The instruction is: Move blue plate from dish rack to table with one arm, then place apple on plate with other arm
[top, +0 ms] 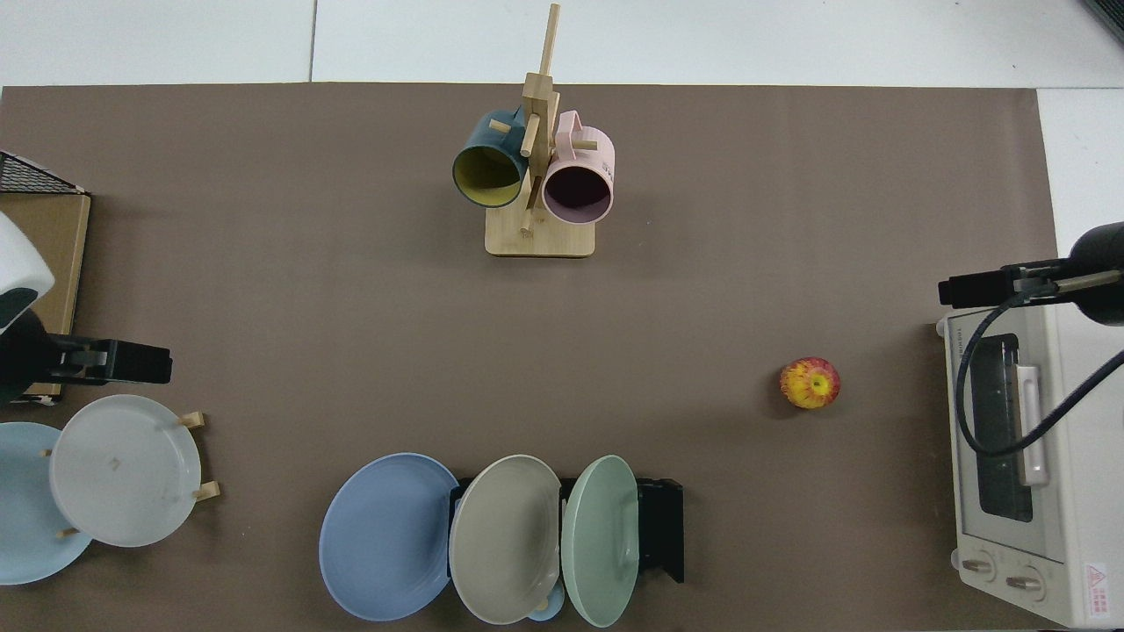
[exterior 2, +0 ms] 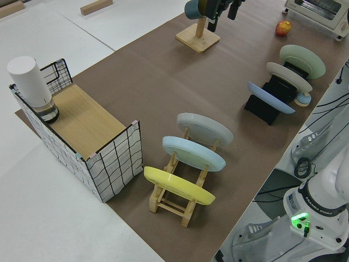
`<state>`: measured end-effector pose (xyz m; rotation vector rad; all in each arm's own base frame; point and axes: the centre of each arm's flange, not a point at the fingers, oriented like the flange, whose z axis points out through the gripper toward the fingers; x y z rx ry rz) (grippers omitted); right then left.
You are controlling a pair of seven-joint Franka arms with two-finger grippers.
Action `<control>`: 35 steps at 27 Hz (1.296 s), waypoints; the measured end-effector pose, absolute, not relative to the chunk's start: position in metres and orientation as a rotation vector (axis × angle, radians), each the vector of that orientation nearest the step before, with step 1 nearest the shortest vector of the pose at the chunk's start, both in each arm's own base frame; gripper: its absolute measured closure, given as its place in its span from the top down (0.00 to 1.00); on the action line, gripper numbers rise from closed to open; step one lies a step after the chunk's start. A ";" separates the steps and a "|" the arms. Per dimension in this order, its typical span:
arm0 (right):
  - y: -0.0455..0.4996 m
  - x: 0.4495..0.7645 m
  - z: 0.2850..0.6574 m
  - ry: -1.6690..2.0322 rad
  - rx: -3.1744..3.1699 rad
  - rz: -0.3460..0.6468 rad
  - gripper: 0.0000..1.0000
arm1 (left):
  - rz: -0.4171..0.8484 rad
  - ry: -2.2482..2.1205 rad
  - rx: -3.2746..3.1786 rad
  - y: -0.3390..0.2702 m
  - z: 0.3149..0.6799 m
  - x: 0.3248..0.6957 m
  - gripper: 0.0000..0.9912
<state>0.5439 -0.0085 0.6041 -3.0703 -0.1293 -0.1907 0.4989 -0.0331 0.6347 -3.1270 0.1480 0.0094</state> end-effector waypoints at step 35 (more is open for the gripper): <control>-0.008 0.544 0.604 -0.129 -3.070 -0.191 1.00 | -0.004 0.092 -3.134 -0.028 0.635 0.500 1.00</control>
